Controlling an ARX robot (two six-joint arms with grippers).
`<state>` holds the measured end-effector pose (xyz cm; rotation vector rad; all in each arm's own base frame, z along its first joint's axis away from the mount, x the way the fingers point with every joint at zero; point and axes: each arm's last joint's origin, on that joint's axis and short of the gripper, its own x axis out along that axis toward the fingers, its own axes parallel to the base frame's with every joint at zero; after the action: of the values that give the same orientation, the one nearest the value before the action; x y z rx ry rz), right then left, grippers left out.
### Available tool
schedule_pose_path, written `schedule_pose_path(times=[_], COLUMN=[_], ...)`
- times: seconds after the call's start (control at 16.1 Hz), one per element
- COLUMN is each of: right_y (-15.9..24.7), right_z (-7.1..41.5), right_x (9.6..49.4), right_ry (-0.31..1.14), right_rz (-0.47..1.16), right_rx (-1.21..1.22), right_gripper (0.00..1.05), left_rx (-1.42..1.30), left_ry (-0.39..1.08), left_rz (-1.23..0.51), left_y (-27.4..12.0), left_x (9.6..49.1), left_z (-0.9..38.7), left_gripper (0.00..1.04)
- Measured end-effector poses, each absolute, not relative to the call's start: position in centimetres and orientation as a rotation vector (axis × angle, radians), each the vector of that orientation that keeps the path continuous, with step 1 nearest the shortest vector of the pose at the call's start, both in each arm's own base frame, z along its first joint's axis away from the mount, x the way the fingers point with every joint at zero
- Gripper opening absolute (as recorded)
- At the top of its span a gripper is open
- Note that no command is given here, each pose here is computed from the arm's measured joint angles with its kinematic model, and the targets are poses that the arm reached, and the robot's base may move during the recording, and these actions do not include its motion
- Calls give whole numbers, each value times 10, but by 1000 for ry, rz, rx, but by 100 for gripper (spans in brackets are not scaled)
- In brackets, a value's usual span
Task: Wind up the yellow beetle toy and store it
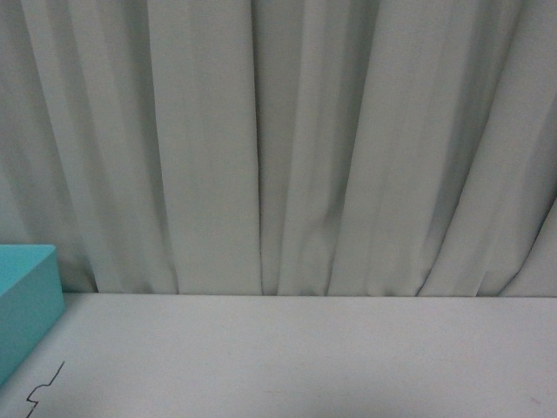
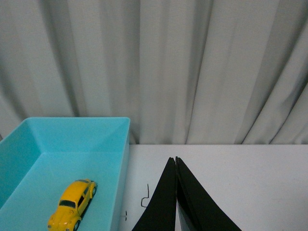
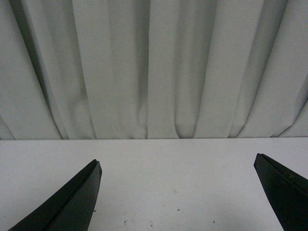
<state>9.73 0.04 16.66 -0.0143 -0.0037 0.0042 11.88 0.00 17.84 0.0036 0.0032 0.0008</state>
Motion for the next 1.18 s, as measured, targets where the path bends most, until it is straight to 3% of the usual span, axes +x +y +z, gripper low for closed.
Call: schedule_pose_path(times=[0.93, 0.99, 1.06, 1.18], right_y=[0, 0, 0, 0], right_z=[167, 167, 167, 167], right_x=[97, 97, 97, 97], right_ry=[-4, -4, -4, -4], right_rz=[4, 4, 4, 4], right_rx=[-14, -14, -14, -14], right_gripper=[98, 98, 98, 98], left_rx=[3, 3, 3, 3], left_ry=[-1, -1, -1, -1], left_rz=[0, 0, 0, 0], left_y=[0, 0, 0, 0], left_x=[97, 97, 97, 97], left_z=[166, 166, 166, 166], left_gripper=[2, 14, 34, 50])
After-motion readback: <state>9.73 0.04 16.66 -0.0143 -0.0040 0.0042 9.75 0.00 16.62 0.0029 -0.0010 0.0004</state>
